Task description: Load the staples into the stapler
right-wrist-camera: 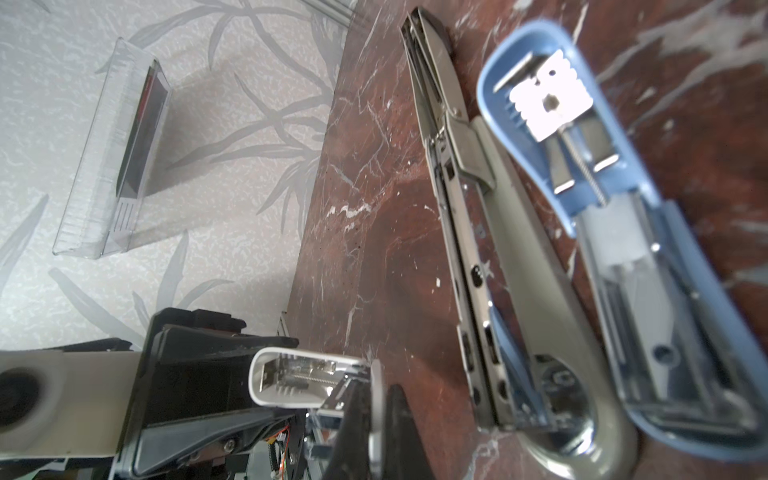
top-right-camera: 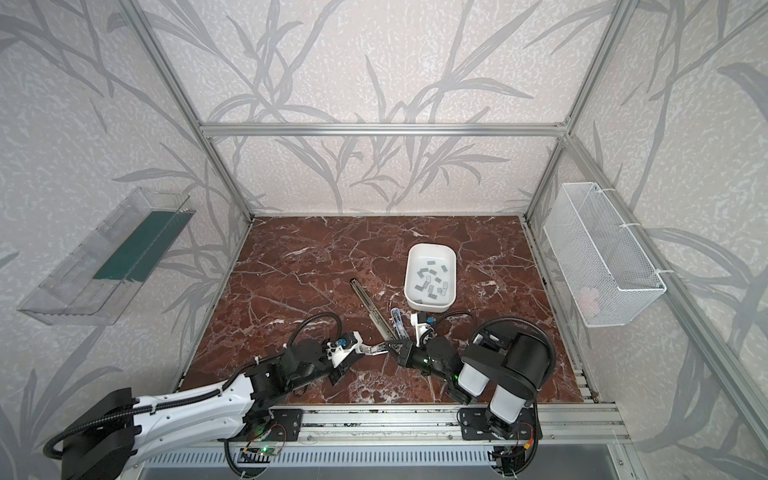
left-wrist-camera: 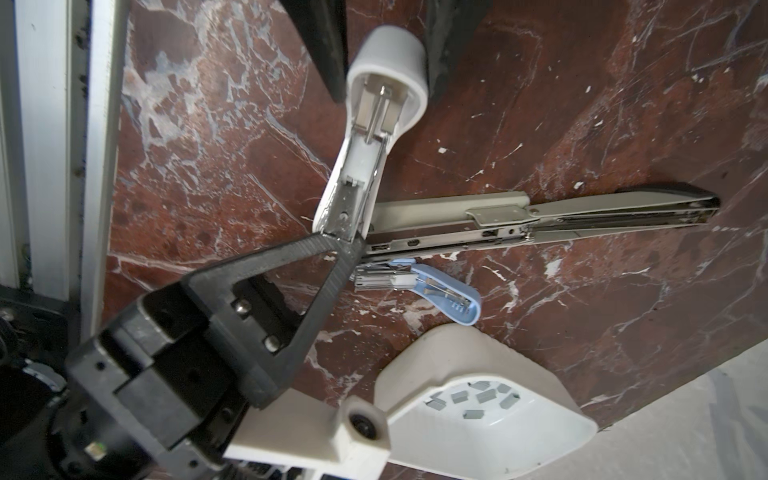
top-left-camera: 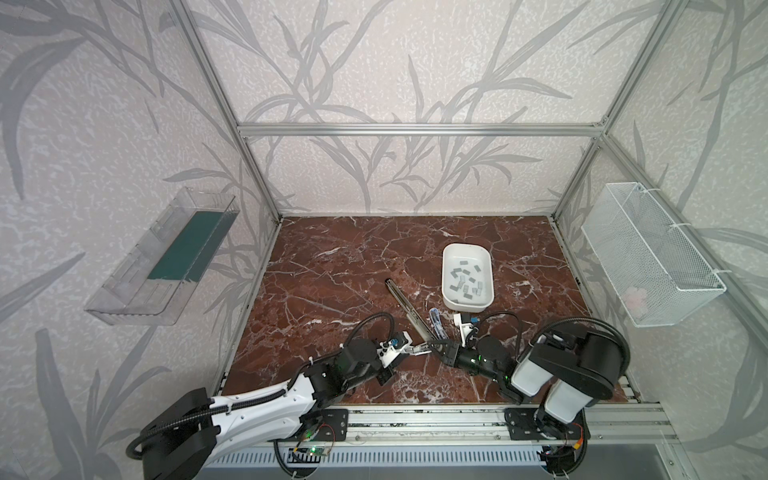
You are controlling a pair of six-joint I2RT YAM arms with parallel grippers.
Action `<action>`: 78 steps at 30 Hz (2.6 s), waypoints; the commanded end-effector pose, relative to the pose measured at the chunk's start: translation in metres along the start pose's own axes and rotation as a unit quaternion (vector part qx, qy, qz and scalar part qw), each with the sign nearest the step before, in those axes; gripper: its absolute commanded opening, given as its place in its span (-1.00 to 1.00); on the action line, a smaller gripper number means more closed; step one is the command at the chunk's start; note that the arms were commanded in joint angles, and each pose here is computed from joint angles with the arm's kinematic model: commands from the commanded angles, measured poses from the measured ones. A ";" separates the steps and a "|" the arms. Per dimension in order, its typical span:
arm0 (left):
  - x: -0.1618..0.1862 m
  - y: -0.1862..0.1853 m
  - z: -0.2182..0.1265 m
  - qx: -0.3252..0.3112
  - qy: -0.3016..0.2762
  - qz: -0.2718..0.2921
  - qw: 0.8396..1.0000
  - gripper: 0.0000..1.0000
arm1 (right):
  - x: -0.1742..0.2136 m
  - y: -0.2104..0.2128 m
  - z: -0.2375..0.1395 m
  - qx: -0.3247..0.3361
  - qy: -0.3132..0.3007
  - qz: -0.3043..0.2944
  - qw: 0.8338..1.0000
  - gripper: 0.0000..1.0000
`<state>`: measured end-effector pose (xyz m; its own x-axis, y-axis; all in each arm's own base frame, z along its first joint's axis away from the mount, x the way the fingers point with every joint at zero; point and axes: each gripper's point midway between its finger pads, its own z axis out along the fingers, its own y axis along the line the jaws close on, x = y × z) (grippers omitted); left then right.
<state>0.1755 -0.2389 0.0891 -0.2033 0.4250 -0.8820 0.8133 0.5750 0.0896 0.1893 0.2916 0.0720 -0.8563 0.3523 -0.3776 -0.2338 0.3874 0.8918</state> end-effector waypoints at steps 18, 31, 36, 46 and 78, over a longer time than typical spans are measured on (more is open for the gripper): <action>-0.037 0.053 -0.022 -0.119 -0.075 -0.050 0.989 0.04 | 0.017 -0.016 -0.004 0.058 0.019 -0.025 0.998 -1.00; -0.022 -0.049 0.015 0.169 0.002 0.072 0.983 0.09 | 0.006 -0.022 -0.032 0.144 -0.002 -0.048 0.988 -0.85; -0.006 -0.066 0.030 0.208 0.040 0.103 0.972 0.22 | 0.003 -0.023 -0.043 0.145 -0.011 -0.049 0.988 -0.80; 0.001 -0.056 0.058 0.175 0.067 0.136 0.973 0.25 | 0.010 -0.020 -0.035 0.137 0.009 -0.051 0.989 -0.77; 0.040 -0.054 0.044 0.229 0.215 0.224 0.922 0.01 | -0.020 -0.030 -0.084 0.205 -0.057 -0.107 0.971 -0.15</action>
<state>0.1552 -0.2901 0.0227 0.0551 0.8299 -0.5552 0.9922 0.0168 0.1236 0.1730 0.2092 0.0775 -0.7569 0.3360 -0.5605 -0.1804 0.7169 0.6735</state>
